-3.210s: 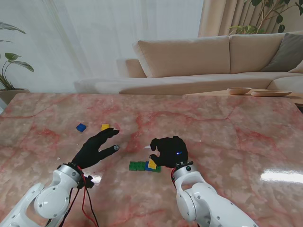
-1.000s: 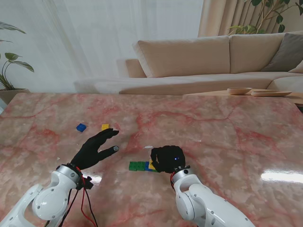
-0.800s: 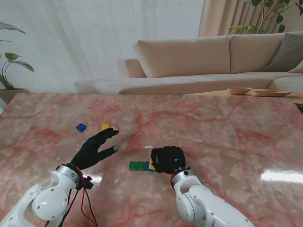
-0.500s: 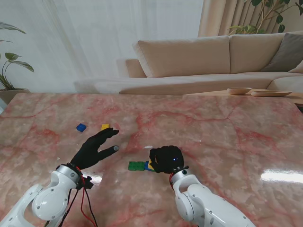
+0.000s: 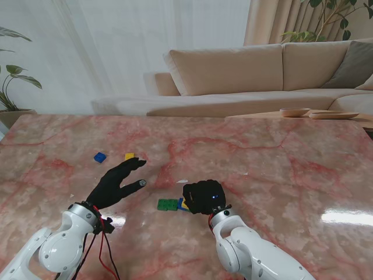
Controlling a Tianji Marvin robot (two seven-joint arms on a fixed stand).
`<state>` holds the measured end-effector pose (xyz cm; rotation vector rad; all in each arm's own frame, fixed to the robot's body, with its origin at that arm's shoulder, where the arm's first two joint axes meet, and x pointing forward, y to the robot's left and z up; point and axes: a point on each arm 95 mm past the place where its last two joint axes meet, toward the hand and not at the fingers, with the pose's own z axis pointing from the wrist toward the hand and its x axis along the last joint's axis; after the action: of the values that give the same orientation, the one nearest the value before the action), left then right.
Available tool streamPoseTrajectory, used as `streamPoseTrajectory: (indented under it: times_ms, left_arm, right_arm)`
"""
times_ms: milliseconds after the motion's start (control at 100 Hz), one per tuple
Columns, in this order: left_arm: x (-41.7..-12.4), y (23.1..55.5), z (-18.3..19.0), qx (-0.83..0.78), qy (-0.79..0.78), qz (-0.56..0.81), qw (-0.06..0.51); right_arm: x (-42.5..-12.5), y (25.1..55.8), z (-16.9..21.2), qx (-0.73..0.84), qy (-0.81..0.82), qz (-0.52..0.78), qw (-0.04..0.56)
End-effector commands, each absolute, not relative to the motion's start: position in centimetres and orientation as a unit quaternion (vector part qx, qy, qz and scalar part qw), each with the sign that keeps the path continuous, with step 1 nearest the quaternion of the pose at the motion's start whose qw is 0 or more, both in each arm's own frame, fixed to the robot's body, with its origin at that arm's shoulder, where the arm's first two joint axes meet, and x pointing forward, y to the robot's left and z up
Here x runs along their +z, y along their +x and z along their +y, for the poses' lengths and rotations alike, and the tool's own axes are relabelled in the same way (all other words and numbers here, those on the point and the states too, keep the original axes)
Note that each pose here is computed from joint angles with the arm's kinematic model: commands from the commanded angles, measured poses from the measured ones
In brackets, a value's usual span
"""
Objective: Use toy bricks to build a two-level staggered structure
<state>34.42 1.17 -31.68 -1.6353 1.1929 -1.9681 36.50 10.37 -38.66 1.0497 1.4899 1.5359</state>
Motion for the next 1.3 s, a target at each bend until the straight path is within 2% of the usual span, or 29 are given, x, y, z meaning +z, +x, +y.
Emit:
streamPoseTrajectory:
  times_ms: [0,520,940,1290]
  left_arm:
    - [-31.7,34.3,1.0,-0.688,-0.572,0.418,0.158]
    - [-31.5,34.4,0.7,-0.689,-0.569,0.420,0.157]
    - [-31.5,34.5,0.6,-0.690,-0.569,0.419,0.157]
    - [-31.6,34.6,0.7,-0.689,-0.571,0.419,0.156]
  right_arm:
    - [-41.6,35.2,9.2,0.569,0.426,0.604,0.361]
    - [-39.8,35.9,9.3,0.602,0.404,0.570,0.386]
    - [-37.9,35.4,9.5,0.638,0.405,0.522,0.394]
    - [-36.7,35.5,7.0,0.620,0.444,0.553,0.335]
